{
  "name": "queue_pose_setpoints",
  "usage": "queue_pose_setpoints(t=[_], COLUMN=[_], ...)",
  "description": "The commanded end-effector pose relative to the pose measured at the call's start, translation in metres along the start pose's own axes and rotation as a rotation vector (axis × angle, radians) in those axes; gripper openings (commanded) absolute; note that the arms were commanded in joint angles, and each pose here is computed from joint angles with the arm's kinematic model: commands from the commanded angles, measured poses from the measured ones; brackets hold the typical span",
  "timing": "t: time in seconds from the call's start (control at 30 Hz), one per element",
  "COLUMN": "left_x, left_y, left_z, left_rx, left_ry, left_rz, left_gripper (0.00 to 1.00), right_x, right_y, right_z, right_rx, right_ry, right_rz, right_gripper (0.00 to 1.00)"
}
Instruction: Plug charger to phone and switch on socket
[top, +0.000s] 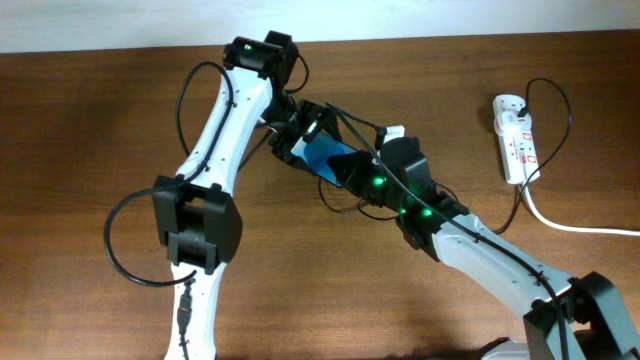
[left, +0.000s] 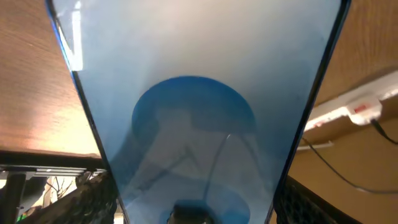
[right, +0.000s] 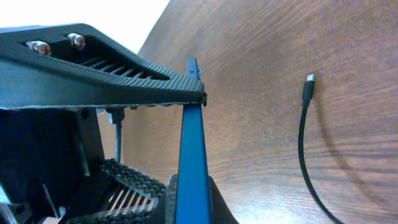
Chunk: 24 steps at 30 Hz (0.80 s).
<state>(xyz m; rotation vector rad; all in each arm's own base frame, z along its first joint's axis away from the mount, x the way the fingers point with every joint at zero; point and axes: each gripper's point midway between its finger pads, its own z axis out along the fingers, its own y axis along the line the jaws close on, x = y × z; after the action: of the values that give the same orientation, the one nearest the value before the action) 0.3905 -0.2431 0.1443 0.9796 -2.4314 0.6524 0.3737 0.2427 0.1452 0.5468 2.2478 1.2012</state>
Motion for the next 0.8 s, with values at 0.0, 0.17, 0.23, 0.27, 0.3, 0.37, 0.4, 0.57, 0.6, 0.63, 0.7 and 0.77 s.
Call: queue_pose_setpoints(t=[0.0, 0.17, 0.23, 0.27, 0.3, 0.37, 0.4, 0.57, 0.6, 0.63, 0.7, 0.77], left_x=[0.011, 0.017, 0.017, 0.016, 0.014, 0.005, 0.003, -0.001, 0.000, 0.003, 0.000, -0.005], left_y=[-0.015, -0.025, -0.025, -0.026, -0.025, -0.021, -0.020, -0.031, -0.039, -0.047, -0.057, -0.068], left_z=[-0.015, -0.018, -0.018, -0.018, -0.018, -0.017, -0.016, -0.018, -0.019, -0.022, -0.024, -0.028], left_rx=[0.107, 0.171, 0.172, 0.175, 0.165, 0.132, 0.122, 0.159, 0.195, 0.239, 0.271, 0.305], left_ry=[0.058, 0.085, 0.081, 0.076, 0.063, 0.021, 0.008, -0.020, -0.025, -0.024, -0.056, -0.099], left_rz=[0.186, 0.375, 0.408, 0.428, 0.427, 0.425, 0.424, 0.504, 0.590, 0.676, 0.773, 0.852], left_gripper=[0.76, 0.78, 0.79, 0.82, 0.82, 0.82, 0.82, 0.92, 0.92, 0.93, 0.92, 0.85], right_x=[-0.002, -0.003, -0.003, -0.003, -0.003, -0.003, -0.003, -0.033, -0.051, -0.065, -0.090, -0.117], right_y=[-0.003, -0.003, -0.003, -0.003, -0.003, -0.003, -0.003, -0.014, -0.016, -0.018, -0.016, -0.009], right_z=[0.000, -0.001, -0.001, -0.001, -0.001, -0.001, -0.001, -0.010, -0.020, -0.030, -0.050, -0.082], right_rx=[0.001, 0.000, 0.000, 0.000, 0.000, 0.000, 0.000, 0.008, -0.005, -0.015, -0.035, -0.056], right_ry=[0.019, 0.019, 0.019, 0.019, 0.019, 0.020, 0.019, -0.037, -0.062, -0.087, -0.147, -0.238], right_rz=[0.033, 0.034, 0.034, 0.034, 0.034, 0.034, 0.034, 0.037, 0.035, 0.041, 0.035, 0.038], right_gripper=[0.04, 0.04, 0.04, 0.04, 0.04, 0.04, 0.04, 0.04, 0.04, 0.04, 0.04, 0.04])
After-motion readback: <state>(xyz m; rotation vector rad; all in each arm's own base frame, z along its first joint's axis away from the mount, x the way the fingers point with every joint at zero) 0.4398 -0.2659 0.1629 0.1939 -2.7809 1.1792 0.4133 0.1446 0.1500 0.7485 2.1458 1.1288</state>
